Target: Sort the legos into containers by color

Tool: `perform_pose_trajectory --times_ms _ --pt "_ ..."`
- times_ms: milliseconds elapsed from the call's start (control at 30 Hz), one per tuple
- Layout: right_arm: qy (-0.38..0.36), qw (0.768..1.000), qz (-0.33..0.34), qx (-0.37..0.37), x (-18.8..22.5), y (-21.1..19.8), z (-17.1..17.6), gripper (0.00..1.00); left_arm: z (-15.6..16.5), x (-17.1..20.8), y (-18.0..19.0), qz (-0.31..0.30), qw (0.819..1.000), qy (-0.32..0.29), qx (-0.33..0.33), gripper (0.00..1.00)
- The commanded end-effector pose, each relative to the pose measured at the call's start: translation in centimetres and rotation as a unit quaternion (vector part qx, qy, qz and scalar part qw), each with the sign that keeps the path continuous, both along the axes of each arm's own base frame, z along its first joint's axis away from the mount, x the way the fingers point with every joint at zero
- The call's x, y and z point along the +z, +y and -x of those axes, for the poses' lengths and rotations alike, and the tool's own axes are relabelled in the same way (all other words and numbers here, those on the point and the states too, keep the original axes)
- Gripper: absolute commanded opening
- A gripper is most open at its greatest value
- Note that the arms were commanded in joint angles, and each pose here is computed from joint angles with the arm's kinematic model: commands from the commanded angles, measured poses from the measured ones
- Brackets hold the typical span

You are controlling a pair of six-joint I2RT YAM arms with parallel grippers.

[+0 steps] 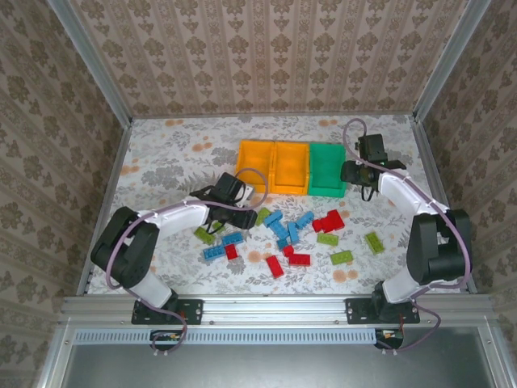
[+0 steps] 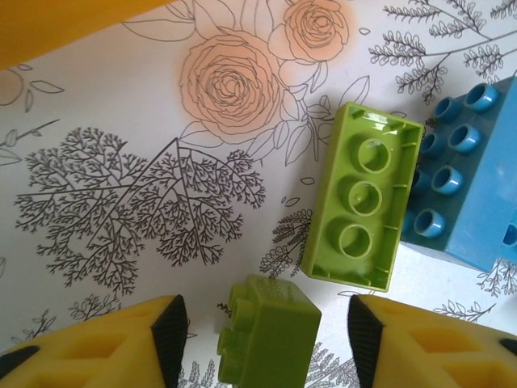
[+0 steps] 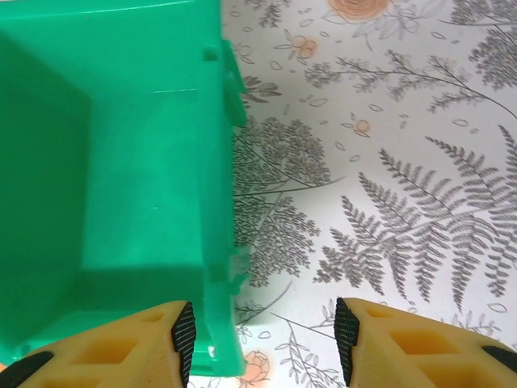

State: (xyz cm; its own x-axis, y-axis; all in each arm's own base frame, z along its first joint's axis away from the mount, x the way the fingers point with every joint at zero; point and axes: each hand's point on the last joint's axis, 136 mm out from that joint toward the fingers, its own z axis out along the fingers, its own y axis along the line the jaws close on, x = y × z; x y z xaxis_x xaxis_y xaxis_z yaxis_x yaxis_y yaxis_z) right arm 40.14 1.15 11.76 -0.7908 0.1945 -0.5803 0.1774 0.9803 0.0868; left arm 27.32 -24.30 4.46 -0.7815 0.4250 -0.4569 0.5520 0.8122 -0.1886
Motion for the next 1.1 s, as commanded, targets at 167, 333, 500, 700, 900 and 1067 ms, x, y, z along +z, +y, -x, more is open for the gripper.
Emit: perform_pose_trajectory --times_ms 167,333,500,700,900,1067 --pt "0.037 0.99 -0.045 -0.128 -1.3 -4.9 4.3 0.58 0.3 -0.8 -0.8 0.003 1.0 0.019 -0.017 0.48" --pt "0.081 0.979 -0.038 -0.181 -2.5 -6.7 8.0 0.68 0.3 -1.0 -0.8 0.008 1.0 0.02 -0.014 0.38" --pt "0.142 0.963 -0.032 -0.227 -3.8 -7.1 12.0 0.79 0.1 -0.4 -0.8 0.012 1.0 0.017 -0.009 0.24" --pt "0.168 0.956 -0.053 -0.235 -5.2 -6.0 15.8 0.81 -0.5 0.4 -0.1 0.017 1.0 0.01 0.009 0.18" --pt "0.185 0.947 -0.096 -0.245 -7.0 -4.3 18.7 0.87 -2.2 4.0 0.0 0.037 0.999 -0.021 0.026 0.16" --pt "0.183 0.948 -0.087 -0.247 -7.0 -4.5 19.7 0.88 -4.4 8.4 -1.0 0.066 0.995 -0.067 0.017 0.16"
